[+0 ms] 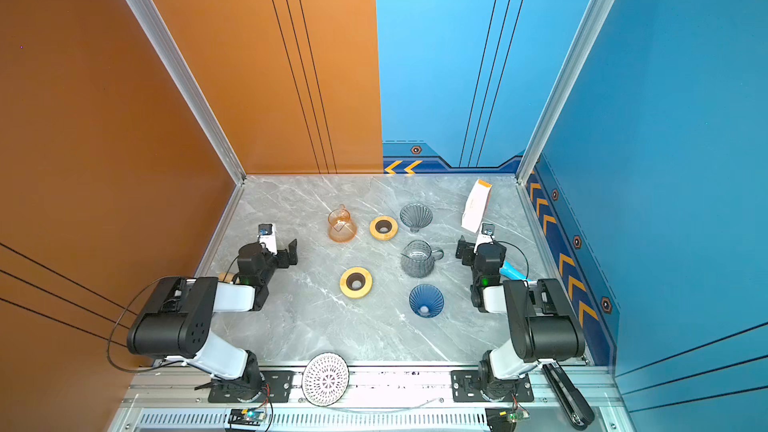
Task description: Place the coffee filter in the dripper
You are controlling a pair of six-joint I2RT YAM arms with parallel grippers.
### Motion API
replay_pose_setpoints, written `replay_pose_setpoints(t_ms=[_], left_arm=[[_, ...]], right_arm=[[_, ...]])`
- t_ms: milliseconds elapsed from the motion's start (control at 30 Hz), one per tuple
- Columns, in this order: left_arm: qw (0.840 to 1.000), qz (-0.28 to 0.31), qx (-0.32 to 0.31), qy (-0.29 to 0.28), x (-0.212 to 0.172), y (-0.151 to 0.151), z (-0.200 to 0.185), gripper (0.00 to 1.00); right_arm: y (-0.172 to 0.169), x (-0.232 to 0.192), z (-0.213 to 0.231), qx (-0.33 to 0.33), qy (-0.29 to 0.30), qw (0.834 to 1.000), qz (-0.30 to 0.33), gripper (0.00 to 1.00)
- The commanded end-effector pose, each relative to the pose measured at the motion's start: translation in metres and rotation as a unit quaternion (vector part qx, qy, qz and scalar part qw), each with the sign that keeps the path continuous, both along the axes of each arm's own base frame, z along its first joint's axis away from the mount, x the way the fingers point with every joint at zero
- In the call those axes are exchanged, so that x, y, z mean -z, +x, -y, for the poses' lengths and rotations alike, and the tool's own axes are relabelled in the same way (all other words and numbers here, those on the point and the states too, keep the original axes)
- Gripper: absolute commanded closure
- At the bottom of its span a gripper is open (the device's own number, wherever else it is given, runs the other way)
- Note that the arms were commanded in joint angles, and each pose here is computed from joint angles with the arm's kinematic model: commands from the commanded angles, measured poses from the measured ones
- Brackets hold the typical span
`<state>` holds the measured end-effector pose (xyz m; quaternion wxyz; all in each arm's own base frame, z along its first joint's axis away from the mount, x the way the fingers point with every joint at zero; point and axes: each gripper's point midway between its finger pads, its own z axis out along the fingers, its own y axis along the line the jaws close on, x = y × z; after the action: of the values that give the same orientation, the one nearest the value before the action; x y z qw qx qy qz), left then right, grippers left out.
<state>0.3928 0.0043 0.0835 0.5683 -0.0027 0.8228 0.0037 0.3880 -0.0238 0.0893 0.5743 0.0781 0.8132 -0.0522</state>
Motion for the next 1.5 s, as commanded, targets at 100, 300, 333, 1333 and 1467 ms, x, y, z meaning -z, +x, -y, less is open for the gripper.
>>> replay_pose_setpoints(t_ms=[100, 300, 333, 1333, 1467], left_arm=[[1.0, 0.006, -0.001, 0.007, -0.006, 0.005, 0.001, 0.02], [1.0, 0.006, 0.001, 0.005, -0.006, 0.005, 0.001, 0.02], [1.0, 0.005, 0.0, 0.005, -0.005, 0.004, 0.001, 0.02], [1.0, 0.007, 0.012, 0.025, -0.022, 0.002, 0.009, 0.02], [0.999, 0.013, 0.002, 0.03, -0.049, -0.002, 0.008, 0.02]], right_arm=[[0.004, -0.005, 0.0, 0.002, -0.004, 1.0, 0.007, 0.0], [0.004, -0.005, 0.0, 0.002, -0.003, 1.0, 0.007, 0.0], [0.004, -0.005, 0.0, 0.002, -0.003, 1.0, 0.007, 0.0], [-0.005, -0.022, 0.0, 0.028, -0.032, 0.999, 0.023, 0.0], [-0.011, -0.046, -0.001, 0.026, -0.036, 0.999, 0.029, 0.0]])
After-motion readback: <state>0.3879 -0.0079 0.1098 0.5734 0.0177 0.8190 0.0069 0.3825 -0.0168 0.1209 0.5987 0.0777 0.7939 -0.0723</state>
